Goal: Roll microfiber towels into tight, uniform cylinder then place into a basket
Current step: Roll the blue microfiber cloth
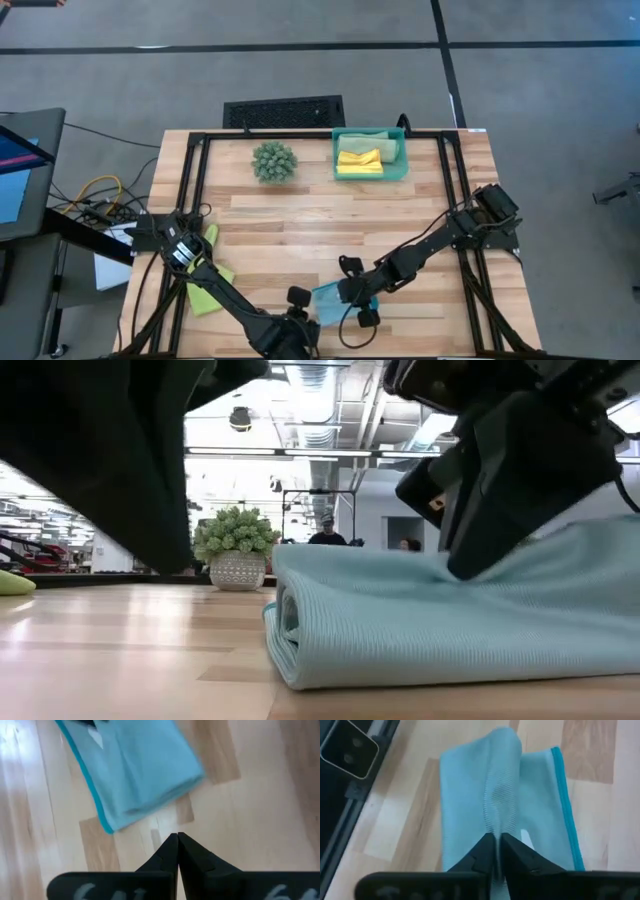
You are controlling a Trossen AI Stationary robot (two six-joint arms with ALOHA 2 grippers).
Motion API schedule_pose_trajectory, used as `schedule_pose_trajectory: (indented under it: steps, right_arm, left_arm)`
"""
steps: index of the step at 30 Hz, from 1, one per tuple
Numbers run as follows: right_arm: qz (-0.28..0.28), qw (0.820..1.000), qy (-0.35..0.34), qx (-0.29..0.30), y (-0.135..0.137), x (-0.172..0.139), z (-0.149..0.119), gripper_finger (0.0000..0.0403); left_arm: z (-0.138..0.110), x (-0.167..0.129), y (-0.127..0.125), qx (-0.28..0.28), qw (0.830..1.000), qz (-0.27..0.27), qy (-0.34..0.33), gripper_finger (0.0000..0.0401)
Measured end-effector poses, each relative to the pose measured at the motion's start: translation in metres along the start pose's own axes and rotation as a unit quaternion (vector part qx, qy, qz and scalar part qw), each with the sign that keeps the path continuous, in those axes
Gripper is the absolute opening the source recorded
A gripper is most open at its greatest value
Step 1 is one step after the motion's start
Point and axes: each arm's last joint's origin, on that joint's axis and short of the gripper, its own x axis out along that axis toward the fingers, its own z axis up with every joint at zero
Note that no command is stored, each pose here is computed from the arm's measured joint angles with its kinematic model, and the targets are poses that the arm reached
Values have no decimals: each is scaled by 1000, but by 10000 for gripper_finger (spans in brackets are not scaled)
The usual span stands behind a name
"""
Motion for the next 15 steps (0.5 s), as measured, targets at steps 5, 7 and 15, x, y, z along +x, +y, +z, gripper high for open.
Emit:
schedule_pose_trajectory:
  steps: [5,7,15]
  right_arm:
    - [-1,1000,-2,0,-2,0,1,110]
    - [1,1000,-2,-2,-2,-4,2,129]
    - [-64,998,-13,3,3,-41,8,154]
  left_arm:
    - [6,-6,2,3,999,22,-24,0]
    - [9,-9,2,11,998,38,-37,0]
    - [30,-6,9,19,990,69,-124,0]
